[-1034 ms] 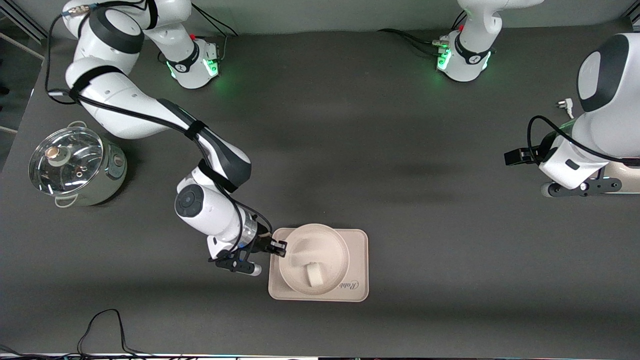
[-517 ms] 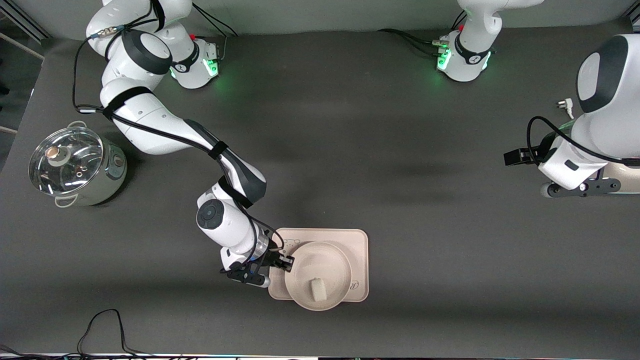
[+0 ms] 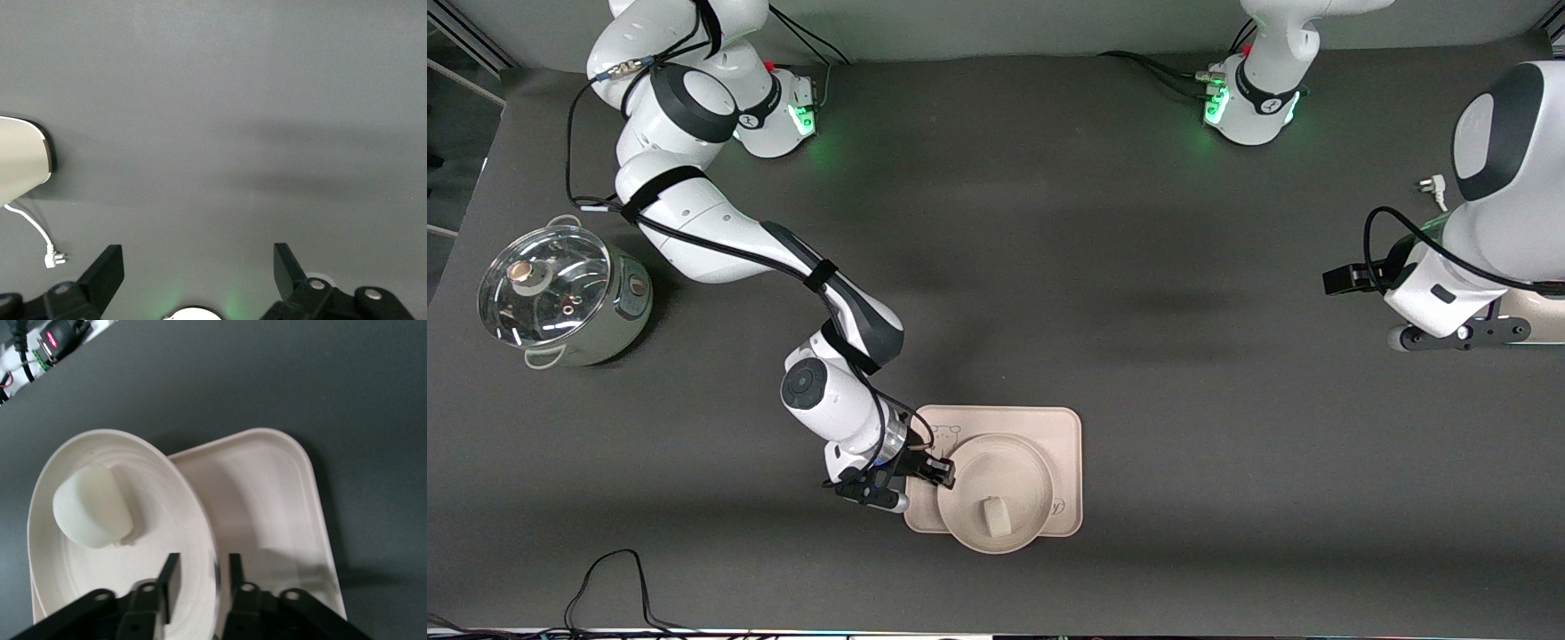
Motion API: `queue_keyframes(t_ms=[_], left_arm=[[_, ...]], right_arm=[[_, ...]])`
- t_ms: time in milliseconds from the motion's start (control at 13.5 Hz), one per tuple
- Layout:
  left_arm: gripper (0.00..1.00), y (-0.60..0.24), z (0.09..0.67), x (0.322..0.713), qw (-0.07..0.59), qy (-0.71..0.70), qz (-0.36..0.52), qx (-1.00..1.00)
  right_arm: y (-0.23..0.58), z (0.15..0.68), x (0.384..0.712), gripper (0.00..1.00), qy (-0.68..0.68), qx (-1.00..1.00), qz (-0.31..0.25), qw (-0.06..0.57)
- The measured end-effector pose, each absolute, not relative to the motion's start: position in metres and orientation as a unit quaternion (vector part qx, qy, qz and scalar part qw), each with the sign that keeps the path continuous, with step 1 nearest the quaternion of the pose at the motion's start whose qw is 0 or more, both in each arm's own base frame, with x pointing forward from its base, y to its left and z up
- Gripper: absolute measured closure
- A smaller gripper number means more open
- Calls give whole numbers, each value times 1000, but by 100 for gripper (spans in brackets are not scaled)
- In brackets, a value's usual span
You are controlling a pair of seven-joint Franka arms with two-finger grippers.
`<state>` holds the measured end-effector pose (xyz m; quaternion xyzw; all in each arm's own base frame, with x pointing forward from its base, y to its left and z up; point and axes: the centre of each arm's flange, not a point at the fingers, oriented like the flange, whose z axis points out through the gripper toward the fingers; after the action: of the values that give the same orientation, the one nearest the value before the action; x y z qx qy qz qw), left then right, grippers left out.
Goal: Place bun in plate and plate on tray
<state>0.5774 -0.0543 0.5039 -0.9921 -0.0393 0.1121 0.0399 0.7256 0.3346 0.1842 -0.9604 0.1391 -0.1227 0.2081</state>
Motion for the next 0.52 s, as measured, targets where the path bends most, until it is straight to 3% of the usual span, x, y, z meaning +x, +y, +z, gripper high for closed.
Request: queue_keyframes(t_ms=[222, 296, 369, 517], left_arm=[[0, -54, 504, 577, 40, -39, 113, -992], [0, -54, 504, 577, 40, -39, 113, -992], [0, -54, 503, 577, 40, -39, 113, -992], [0, -54, 503, 577, 40, -39, 113, -992]], right_arm=[[329, 213, 733, 25, 129, -969, -113, 180], [319, 252, 738, 6, 124, -975, -107, 149], [310, 280, 740, 0, 124, -978, -105, 132], [277, 350, 741, 0, 123, -982, -96, 106]])
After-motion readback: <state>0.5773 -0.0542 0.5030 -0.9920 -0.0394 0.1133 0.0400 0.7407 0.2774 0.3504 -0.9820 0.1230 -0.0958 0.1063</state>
